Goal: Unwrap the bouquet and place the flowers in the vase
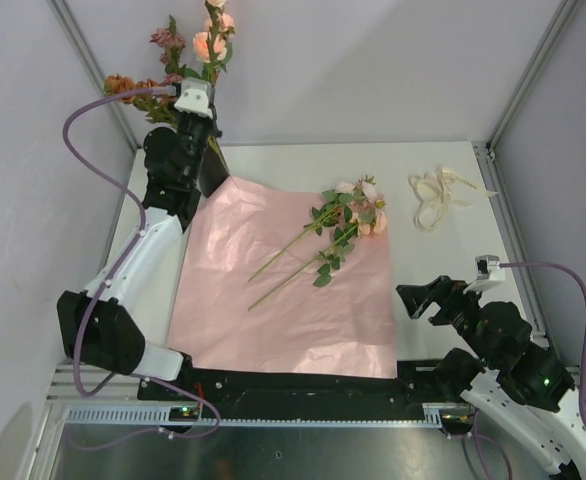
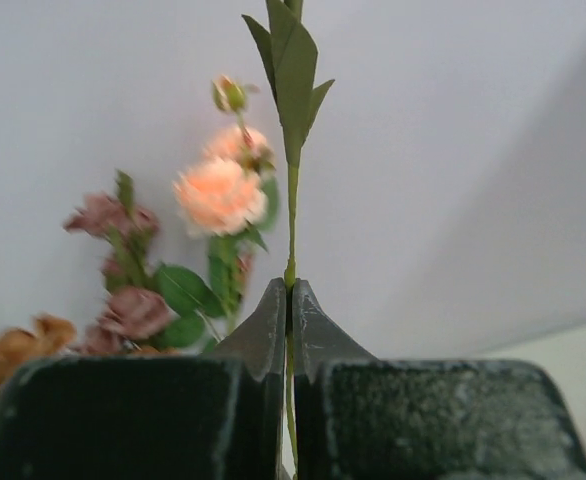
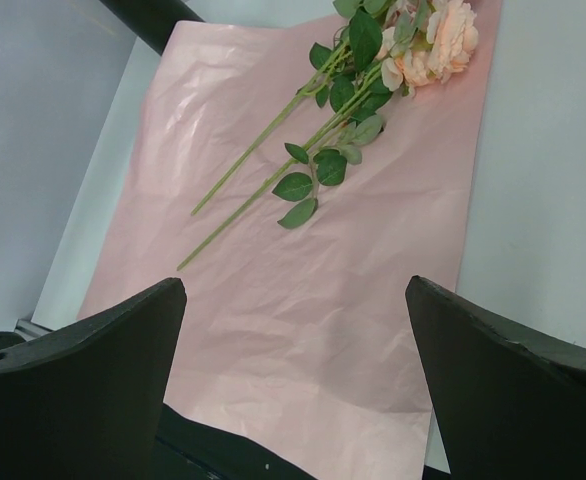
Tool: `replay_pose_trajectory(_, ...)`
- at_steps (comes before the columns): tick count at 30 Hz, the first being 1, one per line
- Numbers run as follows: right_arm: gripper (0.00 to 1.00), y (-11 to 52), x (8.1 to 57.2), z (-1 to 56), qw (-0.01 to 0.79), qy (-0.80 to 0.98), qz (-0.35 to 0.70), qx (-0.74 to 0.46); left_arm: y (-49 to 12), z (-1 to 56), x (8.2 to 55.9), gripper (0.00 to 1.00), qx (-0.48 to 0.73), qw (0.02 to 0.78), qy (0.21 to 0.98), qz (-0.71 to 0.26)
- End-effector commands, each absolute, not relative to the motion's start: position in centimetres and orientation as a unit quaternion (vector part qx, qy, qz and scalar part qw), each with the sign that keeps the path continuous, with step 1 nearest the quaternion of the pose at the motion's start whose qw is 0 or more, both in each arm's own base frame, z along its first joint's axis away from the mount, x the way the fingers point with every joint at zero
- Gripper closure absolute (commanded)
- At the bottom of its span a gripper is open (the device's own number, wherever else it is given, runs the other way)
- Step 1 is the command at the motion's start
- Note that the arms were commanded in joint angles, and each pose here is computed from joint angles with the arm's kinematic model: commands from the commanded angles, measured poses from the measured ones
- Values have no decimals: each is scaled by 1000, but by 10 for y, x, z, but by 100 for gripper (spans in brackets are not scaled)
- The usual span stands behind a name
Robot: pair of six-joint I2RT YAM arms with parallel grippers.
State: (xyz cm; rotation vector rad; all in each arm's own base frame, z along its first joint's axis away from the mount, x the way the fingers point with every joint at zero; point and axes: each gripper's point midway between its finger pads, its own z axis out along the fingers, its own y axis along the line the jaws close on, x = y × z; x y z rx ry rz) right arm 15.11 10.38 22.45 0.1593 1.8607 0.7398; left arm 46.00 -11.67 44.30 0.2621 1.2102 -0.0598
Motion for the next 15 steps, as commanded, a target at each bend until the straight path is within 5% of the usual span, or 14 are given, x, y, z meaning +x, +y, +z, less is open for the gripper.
replay_pose_trajectory(1,1,102,153,232,542,777,311,77,-87,514,468,100,110,874,471,53)
replay_pose_trajectory(15,1,103,159,226,535,790,290,76,-51,553,506,100,112,888,431,119)
